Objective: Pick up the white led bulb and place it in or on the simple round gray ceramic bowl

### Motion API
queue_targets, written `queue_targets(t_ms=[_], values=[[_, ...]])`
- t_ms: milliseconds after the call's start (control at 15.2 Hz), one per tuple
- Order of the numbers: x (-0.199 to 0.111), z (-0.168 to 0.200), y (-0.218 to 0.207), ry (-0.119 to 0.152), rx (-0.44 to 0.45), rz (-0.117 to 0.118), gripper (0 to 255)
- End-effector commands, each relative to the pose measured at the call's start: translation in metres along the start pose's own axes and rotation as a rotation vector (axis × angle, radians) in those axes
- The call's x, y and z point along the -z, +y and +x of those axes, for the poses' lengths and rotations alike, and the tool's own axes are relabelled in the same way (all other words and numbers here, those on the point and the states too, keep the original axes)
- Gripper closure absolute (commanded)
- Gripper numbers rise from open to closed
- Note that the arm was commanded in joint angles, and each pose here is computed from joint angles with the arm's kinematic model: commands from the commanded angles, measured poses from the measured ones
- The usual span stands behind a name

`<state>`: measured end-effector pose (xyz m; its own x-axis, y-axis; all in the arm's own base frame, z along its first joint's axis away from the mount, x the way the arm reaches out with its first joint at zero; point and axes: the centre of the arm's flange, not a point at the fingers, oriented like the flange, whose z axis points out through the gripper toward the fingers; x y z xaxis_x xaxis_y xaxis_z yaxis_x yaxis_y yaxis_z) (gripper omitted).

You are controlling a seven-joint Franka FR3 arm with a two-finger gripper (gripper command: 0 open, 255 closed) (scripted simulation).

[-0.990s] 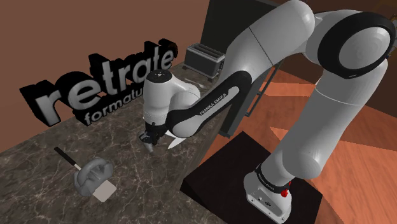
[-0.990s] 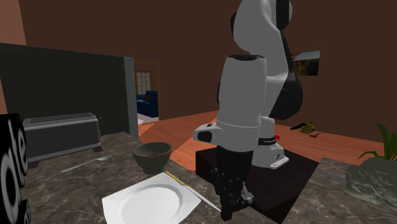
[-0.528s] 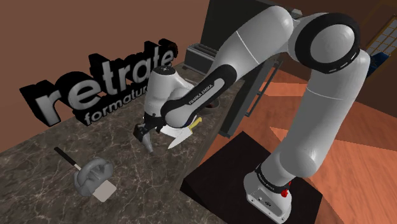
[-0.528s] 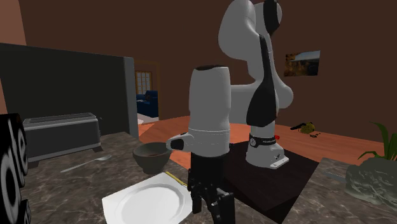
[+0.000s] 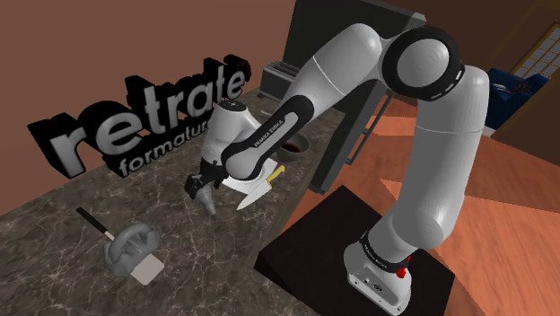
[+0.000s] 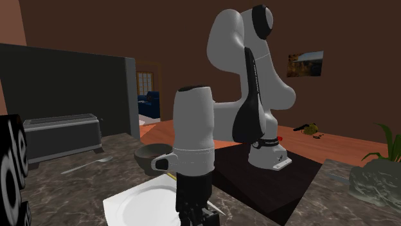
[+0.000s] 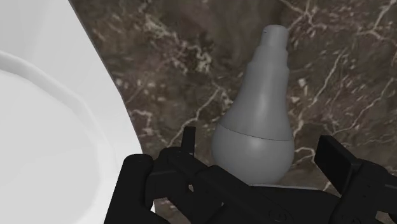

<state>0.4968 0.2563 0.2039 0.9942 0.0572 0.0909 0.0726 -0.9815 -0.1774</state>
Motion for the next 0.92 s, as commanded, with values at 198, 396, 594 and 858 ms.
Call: queue_targets(t_ms=[198, 396, 594, 858], values=[[-0.0129, 0.0, 0.0001, 0.0, 0.001, 0.001, 0], [-0.0129, 0.0, 0.0001, 0.0, 0.001, 0.001, 0], [-0.0129, 0.0, 0.0001, 0.0, 0.001, 0.001, 255], [-0.0129, 0.0, 0.0001, 0.0, 0.001, 0.001, 255]])
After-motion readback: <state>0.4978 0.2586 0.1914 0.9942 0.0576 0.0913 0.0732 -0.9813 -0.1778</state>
